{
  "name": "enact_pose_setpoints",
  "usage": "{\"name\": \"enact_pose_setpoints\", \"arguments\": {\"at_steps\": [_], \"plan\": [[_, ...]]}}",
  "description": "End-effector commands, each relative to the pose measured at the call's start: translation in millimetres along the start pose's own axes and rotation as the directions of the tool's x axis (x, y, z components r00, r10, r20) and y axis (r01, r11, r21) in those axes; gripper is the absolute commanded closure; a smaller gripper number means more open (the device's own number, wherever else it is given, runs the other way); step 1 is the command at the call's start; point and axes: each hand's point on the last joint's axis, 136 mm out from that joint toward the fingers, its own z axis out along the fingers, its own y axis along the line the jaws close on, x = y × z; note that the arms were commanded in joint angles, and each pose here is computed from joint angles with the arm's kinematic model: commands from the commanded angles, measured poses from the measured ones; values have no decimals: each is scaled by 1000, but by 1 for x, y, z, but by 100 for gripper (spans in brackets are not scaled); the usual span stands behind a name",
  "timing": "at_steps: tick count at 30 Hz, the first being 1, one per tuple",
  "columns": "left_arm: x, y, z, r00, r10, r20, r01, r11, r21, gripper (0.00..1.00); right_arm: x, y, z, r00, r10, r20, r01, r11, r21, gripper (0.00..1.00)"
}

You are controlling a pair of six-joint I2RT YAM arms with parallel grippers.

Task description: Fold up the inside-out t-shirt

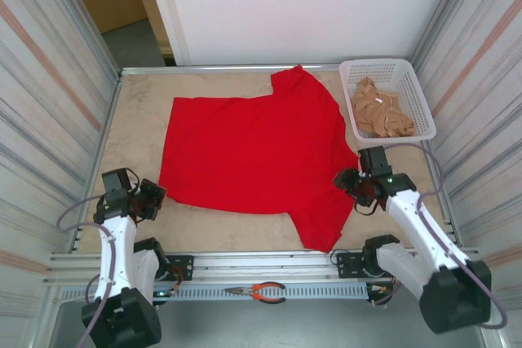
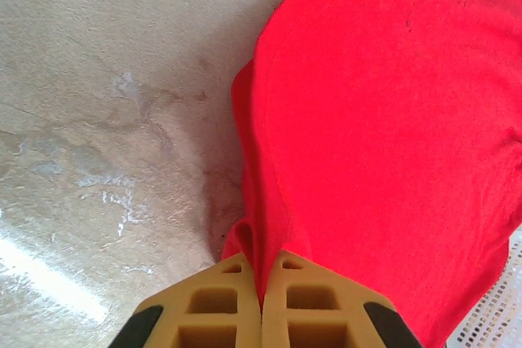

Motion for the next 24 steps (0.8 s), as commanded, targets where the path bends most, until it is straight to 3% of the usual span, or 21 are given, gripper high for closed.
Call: {"name": "enact_pose_setpoints", "arguments": {"at_steps": [1, 7, 14, 21, 24], "plan": [[-6, -8, -1, 1000, 11, 17, -12, 1000, 28, 100, 42, -29, -12, 995, 18, -93, -6, 993, 118, 42], [-6, -9, 1, 1000, 9, 10, -9, 999, 37, 100, 86, -55, -18, 985, 55, -161, -28, 986, 165, 38], [-5, -8, 4, 1000, 4, 5, -5, 999, 37, 100, 119, -54, -15, 963, 35, -267, 13, 984, 178, 34], [-4, -8, 2, 1000, 7, 5, -7, 999, 38, 100, 141, -39, 3, 947, -57, -317, 121, 975, 187, 38], [-3, -7, 1, 1000, 9, 6, -9, 999, 35, 100, 145, -32, 13, 945, -82, -316, 144, 973, 179, 50]]}}
